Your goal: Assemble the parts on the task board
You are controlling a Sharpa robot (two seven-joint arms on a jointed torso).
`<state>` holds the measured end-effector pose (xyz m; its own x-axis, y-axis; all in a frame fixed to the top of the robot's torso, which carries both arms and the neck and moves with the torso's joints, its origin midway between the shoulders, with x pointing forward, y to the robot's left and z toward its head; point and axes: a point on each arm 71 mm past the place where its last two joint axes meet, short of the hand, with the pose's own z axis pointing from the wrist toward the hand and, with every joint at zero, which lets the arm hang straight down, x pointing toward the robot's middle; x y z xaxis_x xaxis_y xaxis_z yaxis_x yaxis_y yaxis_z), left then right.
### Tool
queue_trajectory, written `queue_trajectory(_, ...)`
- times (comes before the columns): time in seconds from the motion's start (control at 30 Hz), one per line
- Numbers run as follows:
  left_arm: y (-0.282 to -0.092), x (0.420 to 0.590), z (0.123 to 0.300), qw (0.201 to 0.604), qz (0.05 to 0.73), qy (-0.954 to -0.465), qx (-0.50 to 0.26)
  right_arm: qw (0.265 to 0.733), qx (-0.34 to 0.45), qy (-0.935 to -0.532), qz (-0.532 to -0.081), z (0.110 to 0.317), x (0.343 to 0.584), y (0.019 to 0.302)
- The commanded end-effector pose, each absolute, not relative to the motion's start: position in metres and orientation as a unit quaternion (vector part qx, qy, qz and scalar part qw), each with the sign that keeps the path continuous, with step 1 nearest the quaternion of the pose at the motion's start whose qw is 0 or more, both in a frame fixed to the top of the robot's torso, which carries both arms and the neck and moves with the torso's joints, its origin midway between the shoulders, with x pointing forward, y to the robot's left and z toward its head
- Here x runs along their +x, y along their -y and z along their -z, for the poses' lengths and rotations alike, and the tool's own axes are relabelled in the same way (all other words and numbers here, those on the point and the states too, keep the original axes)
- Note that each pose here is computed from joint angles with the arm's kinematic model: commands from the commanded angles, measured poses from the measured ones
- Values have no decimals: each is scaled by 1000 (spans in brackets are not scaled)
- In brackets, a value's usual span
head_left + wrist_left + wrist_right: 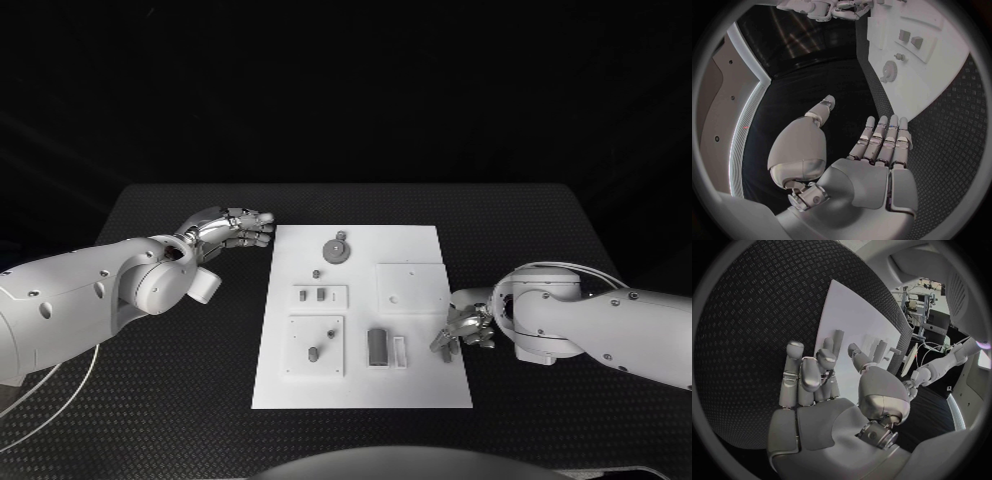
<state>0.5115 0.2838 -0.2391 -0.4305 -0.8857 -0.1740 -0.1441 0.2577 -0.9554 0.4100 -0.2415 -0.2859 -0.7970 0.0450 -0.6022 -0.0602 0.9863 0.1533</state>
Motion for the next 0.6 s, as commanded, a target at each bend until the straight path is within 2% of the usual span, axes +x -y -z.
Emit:
queue_trajectory(0.03,-281,511,238,377,490,-694,-369,335,-61,-939,-44,294,408,239)
queue_trajectory(0.23,-282,511,238,376,490,-695,-369,346,-83,-934,-27,298,408,239)
queue_trajectory(0.6,-282,510,239,375,488,-696,-370,345,-94,-934,-30,300,405,234)
